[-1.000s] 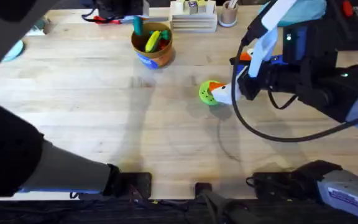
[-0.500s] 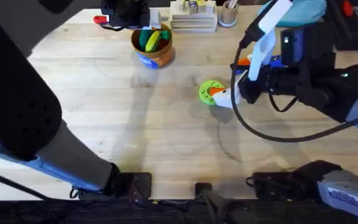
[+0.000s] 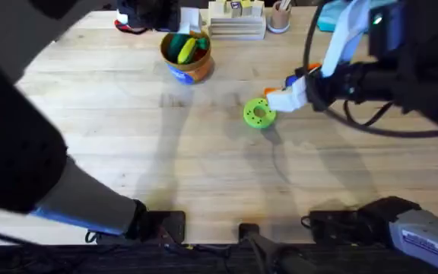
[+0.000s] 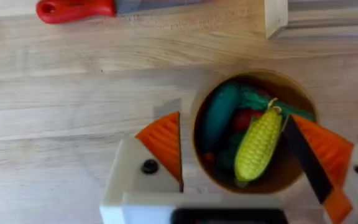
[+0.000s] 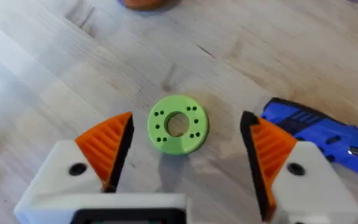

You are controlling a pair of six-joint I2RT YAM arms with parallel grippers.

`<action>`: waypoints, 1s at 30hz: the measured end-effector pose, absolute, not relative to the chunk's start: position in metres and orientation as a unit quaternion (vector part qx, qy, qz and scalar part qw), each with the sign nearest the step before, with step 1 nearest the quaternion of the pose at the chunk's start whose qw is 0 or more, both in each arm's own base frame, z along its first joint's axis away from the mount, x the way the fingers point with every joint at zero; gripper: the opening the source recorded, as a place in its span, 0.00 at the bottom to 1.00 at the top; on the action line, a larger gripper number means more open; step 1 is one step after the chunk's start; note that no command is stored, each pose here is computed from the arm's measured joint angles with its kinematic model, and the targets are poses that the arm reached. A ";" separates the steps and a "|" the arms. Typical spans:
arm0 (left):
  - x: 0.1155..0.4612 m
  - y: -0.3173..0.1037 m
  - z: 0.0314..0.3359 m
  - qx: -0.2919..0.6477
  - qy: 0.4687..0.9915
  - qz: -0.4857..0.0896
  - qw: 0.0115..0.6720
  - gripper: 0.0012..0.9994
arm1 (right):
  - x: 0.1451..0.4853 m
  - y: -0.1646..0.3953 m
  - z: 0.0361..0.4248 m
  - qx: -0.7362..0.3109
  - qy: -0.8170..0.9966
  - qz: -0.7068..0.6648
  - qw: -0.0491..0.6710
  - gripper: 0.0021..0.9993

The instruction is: Pick up the gripper from the table and insert it into the empty holder that is missing its gripper. Then pick up a screw, insert it into the mounting hole, and use the screwdriver to tighten it. Finally, clean up the table by picking up the vegetable and placing it into the bucket.

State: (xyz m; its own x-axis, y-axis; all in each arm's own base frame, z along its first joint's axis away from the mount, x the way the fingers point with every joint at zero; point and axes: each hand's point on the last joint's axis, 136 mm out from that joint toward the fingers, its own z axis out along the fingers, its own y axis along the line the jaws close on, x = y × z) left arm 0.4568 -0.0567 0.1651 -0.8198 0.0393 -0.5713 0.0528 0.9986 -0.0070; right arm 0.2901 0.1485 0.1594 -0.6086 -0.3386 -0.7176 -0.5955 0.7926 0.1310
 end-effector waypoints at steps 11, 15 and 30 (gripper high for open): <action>0.377 -0.043 0.271 0.077 0.932 0.011 0.354 0.99 | 0.276 0.122 0.270 -0.228 0.874 0.172 0.392 0.99; 0.339 -0.036 0.281 0.085 0.938 0.018 0.335 0.99 | 0.263 0.118 0.286 -0.227 0.867 0.171 0.409 0.99; 0.243 -0.026 0.328 0.091 0.923 0.009 0.374 0.99 | 0.230 0.111 0.318 -0.231 0.839 0.170 0.463 0.99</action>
